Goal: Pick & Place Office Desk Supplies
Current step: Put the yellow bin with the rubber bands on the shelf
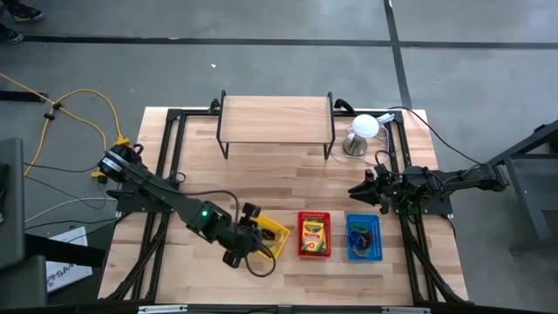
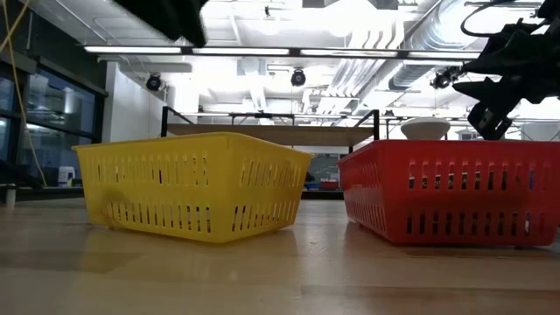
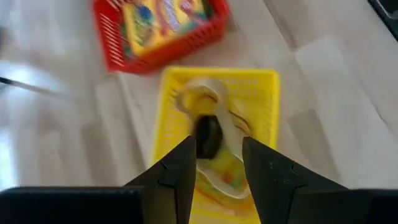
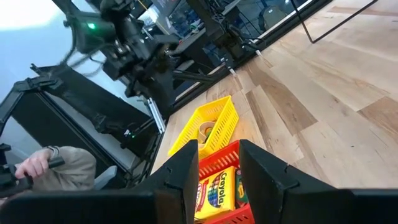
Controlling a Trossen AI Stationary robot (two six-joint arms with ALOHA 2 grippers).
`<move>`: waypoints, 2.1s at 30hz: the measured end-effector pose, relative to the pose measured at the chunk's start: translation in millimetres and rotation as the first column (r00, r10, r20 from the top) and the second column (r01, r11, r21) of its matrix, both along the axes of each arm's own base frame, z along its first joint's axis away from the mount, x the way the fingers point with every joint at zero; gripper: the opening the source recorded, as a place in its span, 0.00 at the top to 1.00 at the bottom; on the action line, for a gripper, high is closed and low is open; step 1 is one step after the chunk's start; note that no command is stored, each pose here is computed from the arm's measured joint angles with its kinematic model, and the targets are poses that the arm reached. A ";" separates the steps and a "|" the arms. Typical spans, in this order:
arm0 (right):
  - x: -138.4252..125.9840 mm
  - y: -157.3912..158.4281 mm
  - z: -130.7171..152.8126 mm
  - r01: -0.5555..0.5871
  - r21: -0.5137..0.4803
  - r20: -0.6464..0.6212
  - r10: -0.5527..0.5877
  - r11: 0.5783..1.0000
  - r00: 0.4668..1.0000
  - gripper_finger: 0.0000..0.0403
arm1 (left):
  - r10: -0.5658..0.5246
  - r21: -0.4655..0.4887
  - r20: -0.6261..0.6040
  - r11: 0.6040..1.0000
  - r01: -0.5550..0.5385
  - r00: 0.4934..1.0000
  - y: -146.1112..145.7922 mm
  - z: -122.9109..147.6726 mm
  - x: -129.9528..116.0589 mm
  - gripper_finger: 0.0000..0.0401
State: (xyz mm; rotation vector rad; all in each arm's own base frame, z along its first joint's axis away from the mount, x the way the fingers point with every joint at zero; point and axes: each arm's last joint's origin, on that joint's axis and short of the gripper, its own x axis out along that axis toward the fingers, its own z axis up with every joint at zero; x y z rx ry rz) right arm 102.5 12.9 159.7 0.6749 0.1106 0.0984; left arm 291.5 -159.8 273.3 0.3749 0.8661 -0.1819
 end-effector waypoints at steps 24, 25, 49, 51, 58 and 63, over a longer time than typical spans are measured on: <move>0.0 0.0 0.2 0.000 0.000 0.002 0.000 1.000 1.000 0.75 | 0.003 -0.115 -0.172 0.993 -0.023 0.985 -26.1 -42.3 7.5 0.69; 0.0 0.0 0.2 0.000 0.000 0.002 0.000 1.000 1.000 0.75 | 0.006 -0.118 -0.173 0.993 -0.027 0.985 -27.8 -44.6 8.3 0.69; 0.0 0.0 0.2 0.000 0.000 0.002 0.000 1.000 1.000 0.75 | -0.027 -0.087 -0.183 0.996 0.011 0.983 -24.6 -52.4 15.1 0.69; 0.0 0.0 0.2 0.000 0.000 0.002 0.000 1.000 1.000 0.75 | -0.031 -0.097 -0.161 0.995 0.015 0.986 -25.7 -51.3 16.9 0.69; 0.0 0.0 0.2 0.000 0.000 0.002 0.000 1.000 1.000 0.75 | 0.168 -0.227 -0.086 0.956 -0.183 0.982 -20.3 -46.1 29.0 0.69; 0.0 0.0 0.2 -0.001 0.000 0.002 0.001 1.000 1.000 0.75 | 0.324 -0.290 -0.098 0.895 -0.339 0.941 -7.7 -41.9 35.0 0.69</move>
